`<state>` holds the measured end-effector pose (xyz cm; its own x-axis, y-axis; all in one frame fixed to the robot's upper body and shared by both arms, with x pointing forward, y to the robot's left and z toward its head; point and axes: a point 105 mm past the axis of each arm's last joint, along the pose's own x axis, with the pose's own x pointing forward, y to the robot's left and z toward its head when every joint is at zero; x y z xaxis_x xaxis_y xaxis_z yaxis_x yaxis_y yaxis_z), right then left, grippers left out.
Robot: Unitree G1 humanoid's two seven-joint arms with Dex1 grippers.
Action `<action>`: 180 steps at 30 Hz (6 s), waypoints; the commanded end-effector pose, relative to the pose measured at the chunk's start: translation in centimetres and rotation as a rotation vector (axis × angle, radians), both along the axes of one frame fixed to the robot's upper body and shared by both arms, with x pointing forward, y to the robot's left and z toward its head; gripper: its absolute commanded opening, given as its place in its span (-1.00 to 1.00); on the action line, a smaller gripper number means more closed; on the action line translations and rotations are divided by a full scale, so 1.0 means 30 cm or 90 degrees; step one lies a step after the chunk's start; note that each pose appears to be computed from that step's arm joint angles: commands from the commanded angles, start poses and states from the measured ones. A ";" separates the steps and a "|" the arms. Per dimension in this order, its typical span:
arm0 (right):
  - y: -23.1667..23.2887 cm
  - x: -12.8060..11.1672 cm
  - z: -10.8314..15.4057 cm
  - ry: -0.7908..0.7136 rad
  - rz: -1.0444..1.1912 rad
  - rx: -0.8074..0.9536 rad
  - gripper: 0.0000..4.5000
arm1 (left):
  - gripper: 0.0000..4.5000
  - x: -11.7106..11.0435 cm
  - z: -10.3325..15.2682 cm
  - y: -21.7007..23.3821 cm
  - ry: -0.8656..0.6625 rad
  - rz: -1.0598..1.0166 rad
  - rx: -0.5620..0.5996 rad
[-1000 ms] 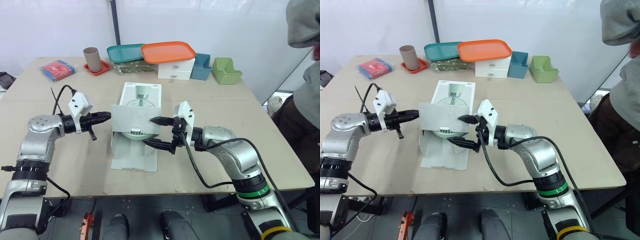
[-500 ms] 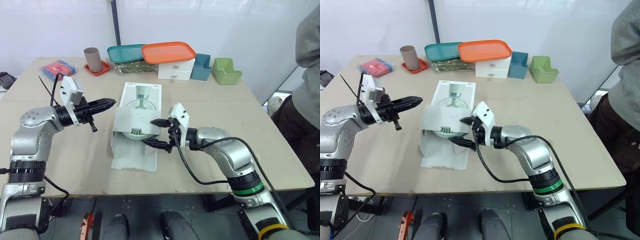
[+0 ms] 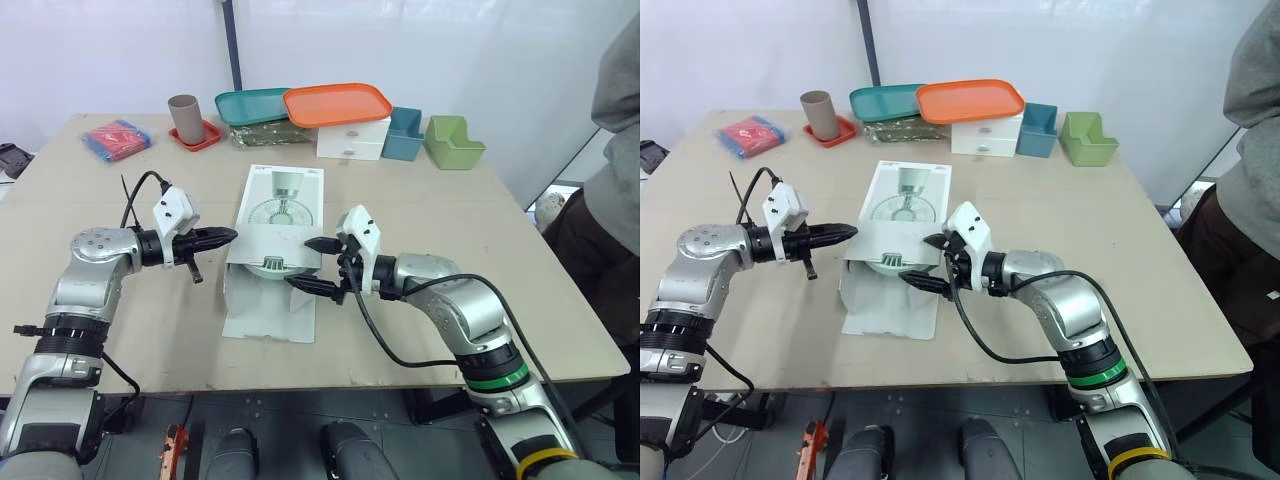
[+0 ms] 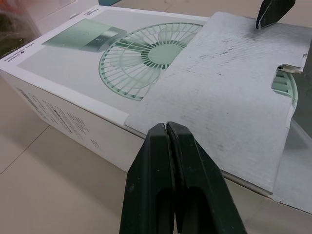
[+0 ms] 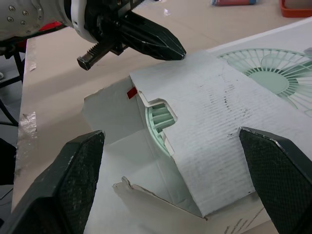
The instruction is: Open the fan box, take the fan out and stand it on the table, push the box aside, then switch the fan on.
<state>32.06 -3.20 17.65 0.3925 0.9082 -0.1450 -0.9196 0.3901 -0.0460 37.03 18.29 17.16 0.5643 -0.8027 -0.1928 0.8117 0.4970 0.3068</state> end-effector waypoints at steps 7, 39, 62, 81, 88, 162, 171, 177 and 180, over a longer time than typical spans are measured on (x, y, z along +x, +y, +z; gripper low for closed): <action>0.059 -0.076 0.112 -0.032 0.068 -0.040 1.00 | -0.95 0.016 0.023 -0.002 -0.033 0.000 0.014; -0.070 -0.158 -0.064 0.052 0.150 -0.265 1.00 | -0.95 0.049 0.016 -0.050 -0.068 -0.005 0.024; -0.143 -0.017 -0.099 -0.031 0.027 -0.301 1.00 | -0.95 0.042 0.001 -0.051 -0.068 -0.006 0.030; -0.027 -0.004 -0.045 -0.033 0.014 -0.192 1.00 | -0.95 0.043 -0.023 -0.057 -0.066 -0.002 0.035; -0.040 -0.003 -0.058 -0.030 0.016 -0.201 1.00 | -0.95 0.043 -0.023 -0.052 -0.068 0.000 0.040; 0.042 0.153 -0.026 -0.050 -0.094 -0.142 -0.99 | -1.00 -0.142 0.076 -0.109 -0.038 -0.129 0.003; 0.051 0.160 -0.024 -0.057 -0.090 -0.142 -0.99 | -1.00 -0.295 -0.013 -0.087 0.082 -0.225 0.148; 0.061 0.163 -0.023 -0.062 -0.086 -0.138 -0.99 | -1.00 -0.318 -0.068 -0.014 0.108 -0.199 0.263; 0.068 0.158 -0.026 -0.064 -0.078 -0.136 -0.99 | -1.00 -0.256 -0.068 0.022 0.055 -0.135 0.295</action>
<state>36.79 -1.33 17.08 0.5273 0.8048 -0.2725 -0.8480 0.4786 -0.2275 28.25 18.44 14.37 0.2873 -0.7461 -0.6007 0.9474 0.1290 0.2930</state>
